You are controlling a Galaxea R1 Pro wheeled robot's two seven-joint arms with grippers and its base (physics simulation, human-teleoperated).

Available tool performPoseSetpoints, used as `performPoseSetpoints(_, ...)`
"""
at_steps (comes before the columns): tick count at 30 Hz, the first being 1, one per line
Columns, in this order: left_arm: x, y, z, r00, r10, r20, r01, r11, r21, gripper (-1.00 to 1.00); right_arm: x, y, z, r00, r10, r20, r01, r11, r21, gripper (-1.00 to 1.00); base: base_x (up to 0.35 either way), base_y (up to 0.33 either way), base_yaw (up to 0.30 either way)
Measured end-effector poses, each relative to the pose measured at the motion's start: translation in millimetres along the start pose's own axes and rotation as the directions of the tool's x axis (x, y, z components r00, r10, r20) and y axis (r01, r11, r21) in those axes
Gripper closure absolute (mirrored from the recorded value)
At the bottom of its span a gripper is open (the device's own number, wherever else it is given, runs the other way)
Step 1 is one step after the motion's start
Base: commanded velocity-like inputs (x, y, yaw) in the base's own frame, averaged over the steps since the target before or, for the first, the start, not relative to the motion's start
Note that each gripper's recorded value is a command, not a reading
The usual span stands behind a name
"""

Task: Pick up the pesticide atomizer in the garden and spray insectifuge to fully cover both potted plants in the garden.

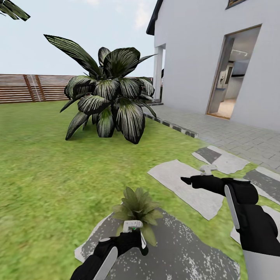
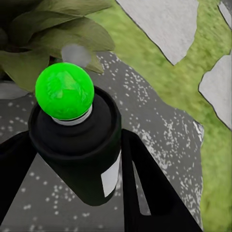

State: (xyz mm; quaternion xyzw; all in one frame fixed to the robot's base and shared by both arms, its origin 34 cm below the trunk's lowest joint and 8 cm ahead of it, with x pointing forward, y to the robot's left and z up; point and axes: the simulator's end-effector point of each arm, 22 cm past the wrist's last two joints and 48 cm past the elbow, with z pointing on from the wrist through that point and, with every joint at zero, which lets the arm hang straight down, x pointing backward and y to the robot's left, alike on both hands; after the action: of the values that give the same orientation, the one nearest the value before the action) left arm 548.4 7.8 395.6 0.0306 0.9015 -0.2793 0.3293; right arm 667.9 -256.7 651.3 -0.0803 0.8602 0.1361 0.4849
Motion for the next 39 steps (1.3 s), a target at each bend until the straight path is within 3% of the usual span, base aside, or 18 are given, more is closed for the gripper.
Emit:
performPoseSetpoints(18,-2.2,11.5,-2.0,1.0,0.004,0.01,-0.004,1.0,-0.023,1.0,0.3,1.5,0.6,1.0,-0.003,-0.002,0.003,1.0,-0.002,-1.0,-0.116,0.0,0.0)
performPoseSetpoints(25,-1.9,37.2,-1.7,1.0,0.018,-0.001,-0.018,0.991,-0.131,1.0,2.1,2.3,0.0,1.0,-0.005,-0.003,0.005,1.0,-0.003,-1.0,-0.005,0.0,0.0)
performPoseSetpoints(29,-14.0,45.6,2.2,1.0,0.026,-0.001,-0.026,0.987,-0.158,1.0,1.9,2.3,-0.7,1.0,-0.005,-0.001,0.005,1.0,-0.002,-1.0,0.0,0.0,0.0)
performPoseSetpoints(34,-27.9,48.1,6.5,0.999,0.033,0.0,-0.032,0.987,-0.158,1.0,1.7,3.3,-0.9,1.0,-0.006,-0.001,0.006,1.0,-0.006,-1.0,0.0,0.0,0.0)
performPoseSetpoints(39,-36.8,35.9,8.5,0.999,0.035,0.007,-0.034,0.994,-0.102,1.0,-1.1,3.5,-2.8,1.0,-0.009,0.007,0.009,1.0,-0.005,-1.0,0.0,0.0,0.0)
